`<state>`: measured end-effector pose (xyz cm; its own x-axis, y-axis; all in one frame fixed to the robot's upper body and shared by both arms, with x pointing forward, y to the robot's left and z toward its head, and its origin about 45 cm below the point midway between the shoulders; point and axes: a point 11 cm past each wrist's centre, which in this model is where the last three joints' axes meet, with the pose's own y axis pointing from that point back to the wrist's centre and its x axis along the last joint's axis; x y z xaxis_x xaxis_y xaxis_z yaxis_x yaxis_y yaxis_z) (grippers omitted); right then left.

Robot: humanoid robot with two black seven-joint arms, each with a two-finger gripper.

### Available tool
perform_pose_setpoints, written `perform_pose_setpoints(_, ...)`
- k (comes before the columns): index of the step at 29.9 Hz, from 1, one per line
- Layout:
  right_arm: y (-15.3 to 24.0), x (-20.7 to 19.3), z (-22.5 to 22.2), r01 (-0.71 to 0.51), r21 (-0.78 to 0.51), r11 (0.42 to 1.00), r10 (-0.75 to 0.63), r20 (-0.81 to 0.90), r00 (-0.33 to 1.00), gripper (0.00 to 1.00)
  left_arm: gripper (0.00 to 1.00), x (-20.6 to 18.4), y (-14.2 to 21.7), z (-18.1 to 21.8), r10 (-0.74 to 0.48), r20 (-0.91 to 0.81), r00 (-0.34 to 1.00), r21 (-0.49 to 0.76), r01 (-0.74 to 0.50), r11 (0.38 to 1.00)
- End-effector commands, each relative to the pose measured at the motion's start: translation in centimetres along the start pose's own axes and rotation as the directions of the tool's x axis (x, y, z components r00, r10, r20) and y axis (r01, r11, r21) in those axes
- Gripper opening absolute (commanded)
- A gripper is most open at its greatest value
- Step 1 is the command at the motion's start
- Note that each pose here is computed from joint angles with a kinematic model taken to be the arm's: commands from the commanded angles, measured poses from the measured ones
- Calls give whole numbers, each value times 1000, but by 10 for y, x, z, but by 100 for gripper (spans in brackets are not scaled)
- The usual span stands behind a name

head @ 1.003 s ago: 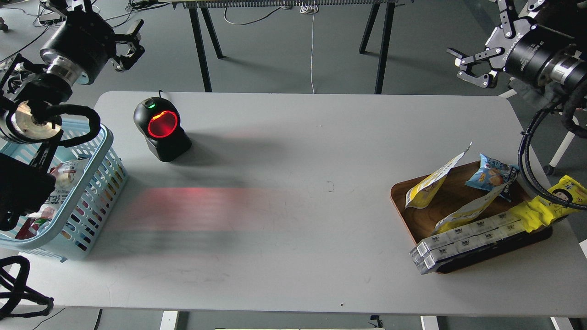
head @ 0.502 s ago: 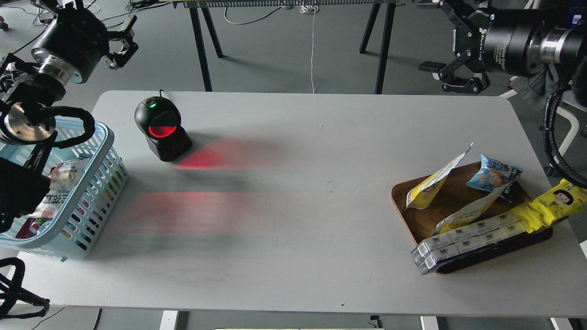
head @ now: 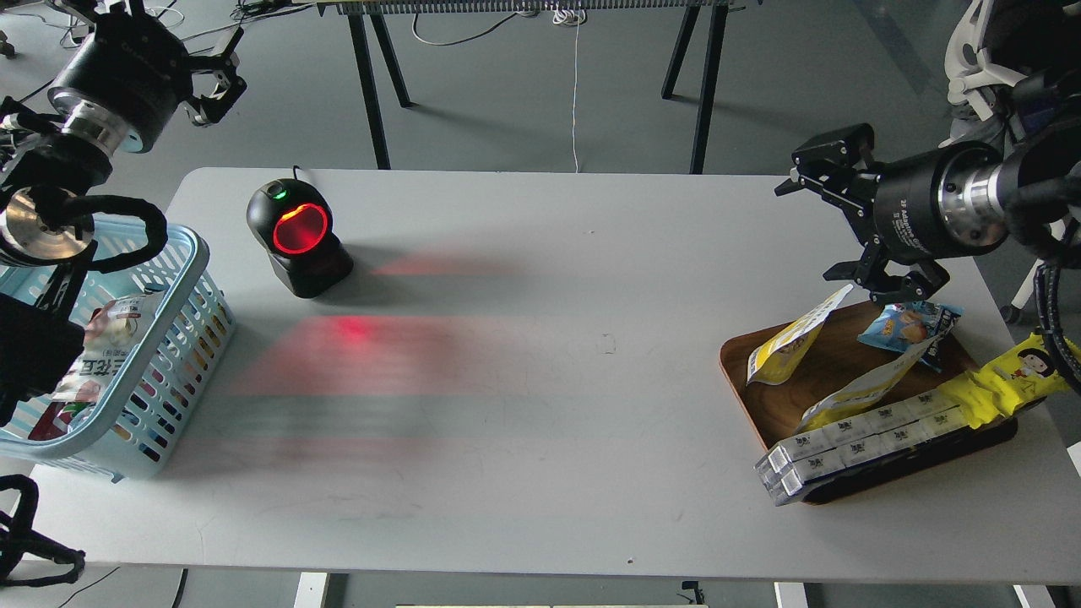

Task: Scan snack and place in basket
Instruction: 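Lower the right gripper and grasp the yellow snack packet on the tray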

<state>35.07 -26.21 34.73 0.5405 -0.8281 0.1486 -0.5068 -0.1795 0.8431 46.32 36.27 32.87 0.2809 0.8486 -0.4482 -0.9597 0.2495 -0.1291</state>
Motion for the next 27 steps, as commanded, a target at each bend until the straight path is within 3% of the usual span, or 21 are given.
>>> perform_pose_setpoints(1,-6,-7,1,0,-37,999,0,-6,1000,98,100,2,2,-2,6,0,1000,5,-6,1000)
perform_pose_setpoints(12,-7,-7,1,4,-54,999,-10,-112,994,98,100,3,2,-2,7,-1,1000,5,-7,1000)
perform_pose_setpoints(27,-29,9,32,-23,-143,990,6,-121,993,96,100,3,3,-2,8,-1,1000,-3,-8,1000)
